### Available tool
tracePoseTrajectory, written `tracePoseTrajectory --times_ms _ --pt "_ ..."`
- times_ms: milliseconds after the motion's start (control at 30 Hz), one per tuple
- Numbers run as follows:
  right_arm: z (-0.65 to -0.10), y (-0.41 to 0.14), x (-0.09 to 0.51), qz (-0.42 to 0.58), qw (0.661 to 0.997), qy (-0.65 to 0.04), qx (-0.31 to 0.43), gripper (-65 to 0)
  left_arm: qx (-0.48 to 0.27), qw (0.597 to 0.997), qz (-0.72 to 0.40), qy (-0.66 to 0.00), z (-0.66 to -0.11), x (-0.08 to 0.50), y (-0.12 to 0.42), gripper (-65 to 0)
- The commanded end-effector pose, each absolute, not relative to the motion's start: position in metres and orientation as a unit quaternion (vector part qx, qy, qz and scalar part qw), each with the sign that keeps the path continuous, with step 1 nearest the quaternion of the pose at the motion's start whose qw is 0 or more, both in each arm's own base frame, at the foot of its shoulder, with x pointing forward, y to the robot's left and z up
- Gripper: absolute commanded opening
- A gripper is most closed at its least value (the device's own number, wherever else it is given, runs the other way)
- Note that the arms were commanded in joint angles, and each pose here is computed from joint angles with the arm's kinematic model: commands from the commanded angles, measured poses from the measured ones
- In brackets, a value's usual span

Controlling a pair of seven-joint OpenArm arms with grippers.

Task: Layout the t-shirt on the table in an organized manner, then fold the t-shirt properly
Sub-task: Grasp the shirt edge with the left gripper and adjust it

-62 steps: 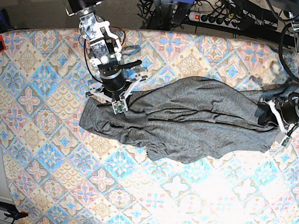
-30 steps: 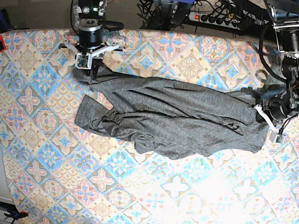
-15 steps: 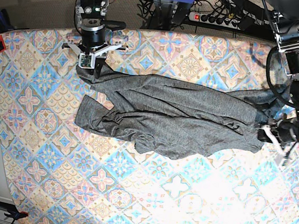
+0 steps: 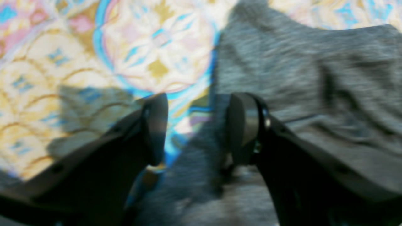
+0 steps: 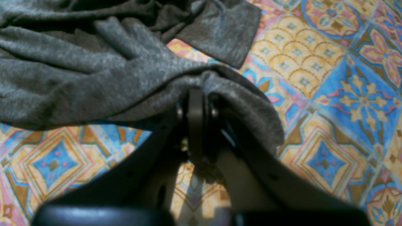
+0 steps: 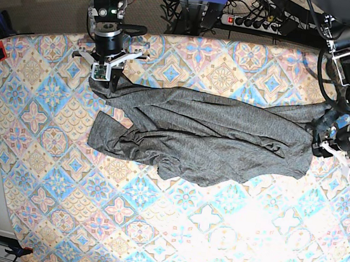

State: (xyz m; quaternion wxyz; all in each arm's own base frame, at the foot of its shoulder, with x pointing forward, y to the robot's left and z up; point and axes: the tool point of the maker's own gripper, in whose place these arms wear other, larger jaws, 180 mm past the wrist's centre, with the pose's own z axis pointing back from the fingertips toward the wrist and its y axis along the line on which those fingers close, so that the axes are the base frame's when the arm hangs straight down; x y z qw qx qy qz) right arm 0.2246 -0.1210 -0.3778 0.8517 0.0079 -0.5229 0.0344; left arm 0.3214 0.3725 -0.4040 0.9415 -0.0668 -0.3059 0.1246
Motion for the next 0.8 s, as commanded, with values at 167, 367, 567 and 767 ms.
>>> tracePoseTrajectory --times_ms 167,367,567,767 --pt "-0.367 -0.122 0.229 0.035 0.84 -0.541 0.007 -65.0 0.002 0.951 0.103 -0.29 -0.398 0.343 0.395 -33.5" --pt "-0.367 -0.122 0.229 0.035 0.84 -0.541 0.007 -65.0 -0.04 0.971 -0.001 -0.235 -0.426 0.361 0.341 -34.1" --pt "-0.367 -0.122 0.229 0.036 0.84 -0.542 0.006 -65.0 -0.095 0.968 -0.047 -0.226 -0.443 0.362 0.287 -36.6" --pt "-0.367 -0.122 0.23 0.036 0.839 -0.543 0.006 -65.0 -0.131 0.967 -0.07 -0.208 -0.463 0.347 0.254 -61.8"
